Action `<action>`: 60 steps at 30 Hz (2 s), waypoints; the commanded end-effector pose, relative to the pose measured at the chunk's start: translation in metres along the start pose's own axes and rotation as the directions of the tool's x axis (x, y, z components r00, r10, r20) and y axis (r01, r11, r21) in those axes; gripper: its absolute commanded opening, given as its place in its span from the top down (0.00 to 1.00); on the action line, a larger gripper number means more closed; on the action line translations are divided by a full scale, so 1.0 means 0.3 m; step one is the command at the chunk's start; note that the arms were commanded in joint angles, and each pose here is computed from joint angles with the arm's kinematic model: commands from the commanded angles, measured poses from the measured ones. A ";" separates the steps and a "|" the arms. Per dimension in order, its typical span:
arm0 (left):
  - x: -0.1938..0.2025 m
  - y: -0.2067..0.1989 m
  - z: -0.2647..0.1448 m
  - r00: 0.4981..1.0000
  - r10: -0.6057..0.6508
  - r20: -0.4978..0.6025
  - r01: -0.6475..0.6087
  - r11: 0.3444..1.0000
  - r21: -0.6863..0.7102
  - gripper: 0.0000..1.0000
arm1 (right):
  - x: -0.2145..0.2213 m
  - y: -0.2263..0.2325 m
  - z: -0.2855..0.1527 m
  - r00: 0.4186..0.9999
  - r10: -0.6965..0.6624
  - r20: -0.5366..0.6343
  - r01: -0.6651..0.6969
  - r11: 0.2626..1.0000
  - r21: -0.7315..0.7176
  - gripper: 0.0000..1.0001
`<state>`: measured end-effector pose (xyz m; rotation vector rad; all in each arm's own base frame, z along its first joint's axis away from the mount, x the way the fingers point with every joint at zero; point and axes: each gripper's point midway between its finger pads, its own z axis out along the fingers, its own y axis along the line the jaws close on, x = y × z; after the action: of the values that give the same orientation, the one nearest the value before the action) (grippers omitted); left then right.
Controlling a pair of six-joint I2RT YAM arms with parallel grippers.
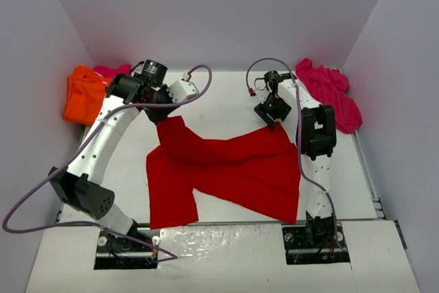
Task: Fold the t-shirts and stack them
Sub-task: Flatten out the tshirt
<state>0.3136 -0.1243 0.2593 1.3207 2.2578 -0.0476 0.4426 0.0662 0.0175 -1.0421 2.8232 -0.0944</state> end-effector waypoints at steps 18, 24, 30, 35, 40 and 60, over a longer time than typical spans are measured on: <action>-0.015 0.135 0.018 0.999 -0.038 -0.016 0.035 0.981 -0.192 1.00 | 0.072 0.079 0.019 0.994 -0.089 -0.069 0.077 0.983 -0.166 1.00; -0.045 0.489 -0.153 0.971 -0.203 0.124 0.238 0.799 -0.553 1.00 | -0.068 -0.164 -0.233 0.992 0.041 0.117 -0.052 0.995 0.089 1.00; -0.002 0.762 -0.500 0.880 -0.288 0.378 0.476 0.531 -0.701 1.00 | -0.172 -0.451 -0.653 0.893 0.094 0.440 -0.285 0.876 0.389 1.00; 0.008 0.803 -0.739 0.837 -0.209 0.506 0.546 0.374 -0.749 1.00 | -0.214 -0.546 -1.007 0.709 0.027 0.705 -0.496 0.729 0.471 1.00; 0.002 0.694 -0.885 0.800 -0.135 0.585 0.589 0.366 -0.721 1.00 | -0.205 -0.483 -1.165 0.600 -0.020 0.800 -0.526 0.744 0.413 1.00; 0.045 0.135 -1.544 0.619 0.259 0.742 0.658 0.346 -0.669 1.00 | 0.194 -0.105 -1.682 0.278 -0.218 0.935 -0.555 0.758 0.342 0.98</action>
<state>0.1523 0.0177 0.6264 0.2585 1.2955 0.3379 0.3521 0.0408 0.4710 -0.4384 1.5899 -0.1420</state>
